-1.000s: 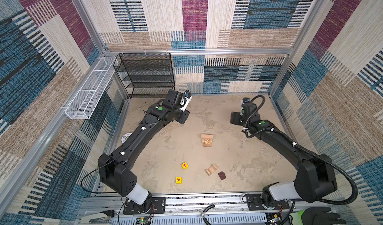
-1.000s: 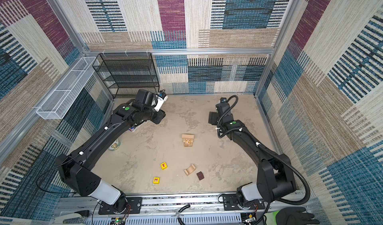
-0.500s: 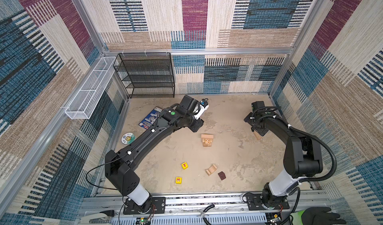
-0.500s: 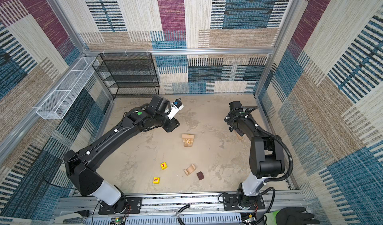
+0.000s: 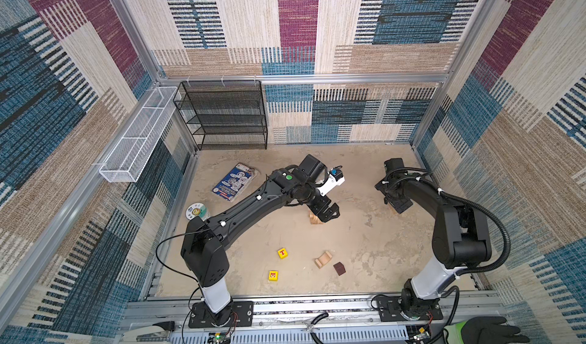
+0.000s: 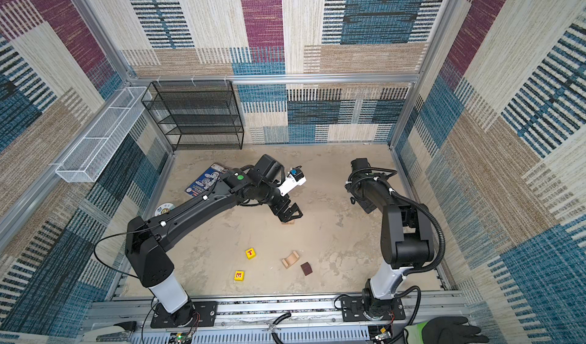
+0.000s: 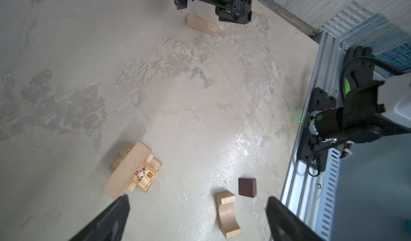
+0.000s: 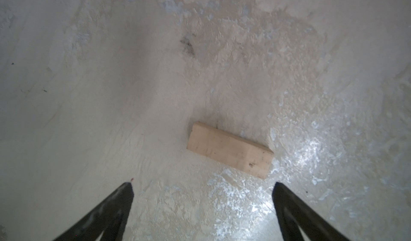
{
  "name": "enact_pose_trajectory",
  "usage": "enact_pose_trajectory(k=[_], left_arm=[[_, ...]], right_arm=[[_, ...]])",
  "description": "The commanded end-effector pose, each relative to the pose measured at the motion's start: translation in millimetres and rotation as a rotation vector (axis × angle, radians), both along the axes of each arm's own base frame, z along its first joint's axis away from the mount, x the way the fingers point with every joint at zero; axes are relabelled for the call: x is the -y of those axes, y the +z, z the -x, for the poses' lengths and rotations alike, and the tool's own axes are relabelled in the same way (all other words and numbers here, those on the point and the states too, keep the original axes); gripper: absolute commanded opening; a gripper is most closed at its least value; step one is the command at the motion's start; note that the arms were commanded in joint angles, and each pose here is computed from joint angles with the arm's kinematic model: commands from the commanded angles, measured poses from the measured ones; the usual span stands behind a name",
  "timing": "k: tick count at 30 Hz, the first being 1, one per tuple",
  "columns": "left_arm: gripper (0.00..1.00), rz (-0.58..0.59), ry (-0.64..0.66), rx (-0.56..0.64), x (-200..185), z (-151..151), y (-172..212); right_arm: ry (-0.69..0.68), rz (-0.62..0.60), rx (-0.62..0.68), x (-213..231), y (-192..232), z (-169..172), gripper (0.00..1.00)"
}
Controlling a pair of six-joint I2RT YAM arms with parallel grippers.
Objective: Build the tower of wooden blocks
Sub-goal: 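Move the right gripper toward the pine block lying farther from the robot, then lower the open right gripper over the far pine block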
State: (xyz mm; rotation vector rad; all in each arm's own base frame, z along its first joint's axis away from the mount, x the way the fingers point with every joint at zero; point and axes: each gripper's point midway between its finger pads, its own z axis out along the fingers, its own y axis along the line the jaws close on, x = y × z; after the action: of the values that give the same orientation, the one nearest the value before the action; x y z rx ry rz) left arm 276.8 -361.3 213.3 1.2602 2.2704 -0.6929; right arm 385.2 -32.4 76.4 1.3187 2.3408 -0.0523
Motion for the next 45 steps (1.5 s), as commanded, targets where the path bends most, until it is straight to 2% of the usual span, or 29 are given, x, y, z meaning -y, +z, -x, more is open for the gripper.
enact_pose_trajectory(k=[1, 18, 24, 38, 45], left_arm=[[1.00, 0.022, -0.021, -0.012, 2, 5, 5], [0.99, 0.002, -0.008, 0.057, -6, 2, 11], [0.98, -0.016, 0.003, 0.068, -7, 0, 8], [0.97, -0.046, 0.029, 0.089, -11, -6, 5], [0.97, -0.046, 0.026, 0.078, -9, -5, 3]], right_arm=[[0.002, 0.009, 0.021, 1, 5, -5, 1.00], [0.007, -0.003, 0.022, 0, 15, 1, 1.00], [0.022, -0.045, -0.007, -5, 4, -3, 1.00], [-0.096, -0.097, -0.074, 12, -27, 12, 1.00], [-0.111, -0.092, -0.060, 17, -27, 5, 1.00]])
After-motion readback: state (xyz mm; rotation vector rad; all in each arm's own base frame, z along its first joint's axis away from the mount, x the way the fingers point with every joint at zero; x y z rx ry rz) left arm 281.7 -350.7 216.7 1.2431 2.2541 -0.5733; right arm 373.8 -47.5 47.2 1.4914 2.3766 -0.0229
